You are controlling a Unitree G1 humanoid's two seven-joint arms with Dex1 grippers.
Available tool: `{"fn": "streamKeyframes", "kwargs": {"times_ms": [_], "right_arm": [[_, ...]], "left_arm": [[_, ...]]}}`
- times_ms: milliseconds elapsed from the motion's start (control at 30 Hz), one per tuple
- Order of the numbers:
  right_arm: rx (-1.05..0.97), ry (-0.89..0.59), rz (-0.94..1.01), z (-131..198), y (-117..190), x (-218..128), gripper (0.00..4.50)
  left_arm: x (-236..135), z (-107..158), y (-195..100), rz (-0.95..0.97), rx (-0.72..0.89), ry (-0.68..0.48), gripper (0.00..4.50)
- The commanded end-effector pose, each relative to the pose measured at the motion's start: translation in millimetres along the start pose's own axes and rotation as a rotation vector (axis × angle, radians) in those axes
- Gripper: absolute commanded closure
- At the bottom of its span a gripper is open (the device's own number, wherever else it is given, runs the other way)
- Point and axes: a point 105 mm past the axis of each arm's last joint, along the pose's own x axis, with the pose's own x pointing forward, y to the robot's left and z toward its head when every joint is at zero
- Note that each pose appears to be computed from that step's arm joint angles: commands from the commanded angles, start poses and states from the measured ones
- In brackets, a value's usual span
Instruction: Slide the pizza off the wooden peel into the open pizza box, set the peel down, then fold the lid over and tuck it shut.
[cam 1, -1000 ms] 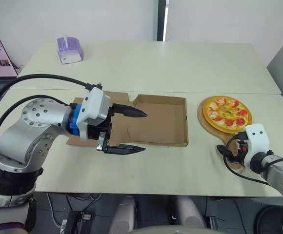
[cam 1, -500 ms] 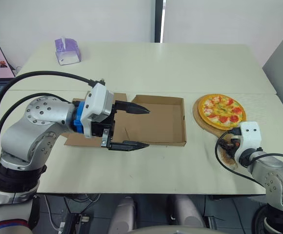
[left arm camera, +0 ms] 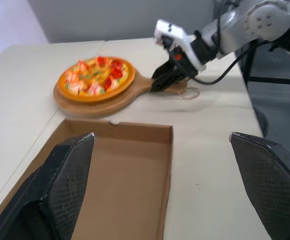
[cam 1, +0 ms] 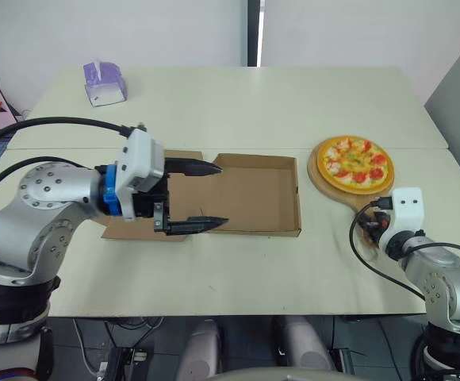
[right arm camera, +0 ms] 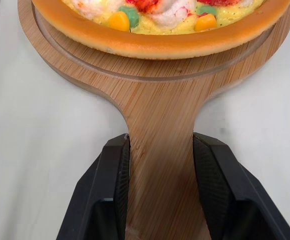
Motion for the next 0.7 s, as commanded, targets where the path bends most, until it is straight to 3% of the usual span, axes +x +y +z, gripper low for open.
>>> {"fn": "streamKeyframes", "kwargs": {"times_ms": [33, 433, 700], "right_arm": [[-0.076, -0.224, 0.051, 54.9, 4.0, -9.3, 2.93], [-0.503, -0.164, 0.536, 94.5, 39.0, -21.1, 2.93], [-0.735, -0.130, 0.691, 106.0, 57.3, -14.5, 2.93]], "left_arm": [[-15.7, 6.1, 6.6, 0.074, 0.028, 0.016, 0.00], [-46.6, -1.7, 2.7, 0.192, 0.015, 0.103, 0.00], [-50.9, -6.8, -10.2, 0.213, 0.000, 0.124, 0.00]]}}
